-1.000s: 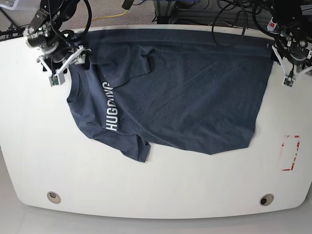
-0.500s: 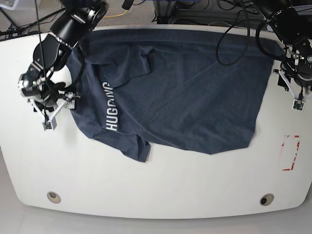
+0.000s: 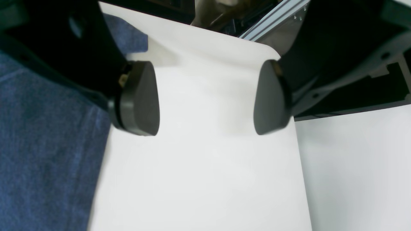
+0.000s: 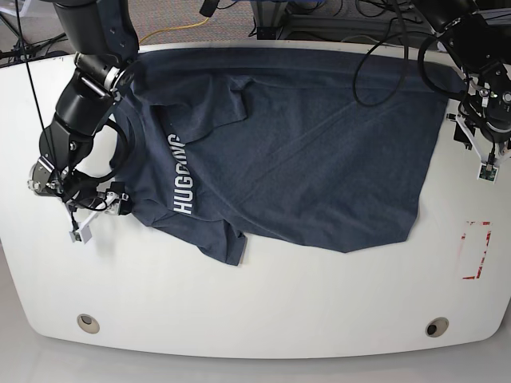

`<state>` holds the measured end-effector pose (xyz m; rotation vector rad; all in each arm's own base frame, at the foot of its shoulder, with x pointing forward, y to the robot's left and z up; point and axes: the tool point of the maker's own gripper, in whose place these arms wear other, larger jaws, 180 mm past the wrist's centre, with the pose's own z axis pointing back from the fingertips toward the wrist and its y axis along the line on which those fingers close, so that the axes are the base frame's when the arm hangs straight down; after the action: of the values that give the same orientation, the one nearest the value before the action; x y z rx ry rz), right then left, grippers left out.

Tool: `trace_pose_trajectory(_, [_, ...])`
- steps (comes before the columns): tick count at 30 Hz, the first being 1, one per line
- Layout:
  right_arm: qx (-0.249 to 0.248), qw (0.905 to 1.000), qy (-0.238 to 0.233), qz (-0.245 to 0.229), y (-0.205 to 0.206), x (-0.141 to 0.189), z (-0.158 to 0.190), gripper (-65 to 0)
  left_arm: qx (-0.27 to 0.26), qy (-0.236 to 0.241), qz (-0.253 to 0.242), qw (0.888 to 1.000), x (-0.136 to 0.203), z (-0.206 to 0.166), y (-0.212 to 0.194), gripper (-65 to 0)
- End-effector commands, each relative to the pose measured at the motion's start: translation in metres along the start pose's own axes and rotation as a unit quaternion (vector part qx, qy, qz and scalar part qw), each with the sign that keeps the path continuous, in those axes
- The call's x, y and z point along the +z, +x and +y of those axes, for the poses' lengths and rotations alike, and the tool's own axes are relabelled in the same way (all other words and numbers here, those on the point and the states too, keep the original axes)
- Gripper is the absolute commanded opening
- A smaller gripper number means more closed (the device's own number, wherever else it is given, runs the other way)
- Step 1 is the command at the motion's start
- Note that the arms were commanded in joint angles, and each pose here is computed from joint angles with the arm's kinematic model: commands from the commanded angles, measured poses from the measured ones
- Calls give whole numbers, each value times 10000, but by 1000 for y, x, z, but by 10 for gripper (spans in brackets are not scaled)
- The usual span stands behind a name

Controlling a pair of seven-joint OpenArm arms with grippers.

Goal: Fold the T-shirt properly
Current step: 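Grasp the sleeve edge of the navy shirt with the right gripper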

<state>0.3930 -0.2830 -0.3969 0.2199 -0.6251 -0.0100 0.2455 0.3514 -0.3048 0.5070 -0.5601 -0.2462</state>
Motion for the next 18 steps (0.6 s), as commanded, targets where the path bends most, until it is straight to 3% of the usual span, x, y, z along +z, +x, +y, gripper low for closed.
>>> trace_pose_trajectory(1, [-42,9998,94,-191,14,0,0,-197,-23,156,-139,9998,4,11,8,-222])
trace_pose_trajectory(14, [-207,9978,588,-205,-8,-14,44,-200,-39,153,-144,9998,4,11,9,-222])
trace_pose_trajectory(18, [-193,9979,580,-224,-8,-13,45,-312,-38,155,-175,9997,4,11,12,-222])
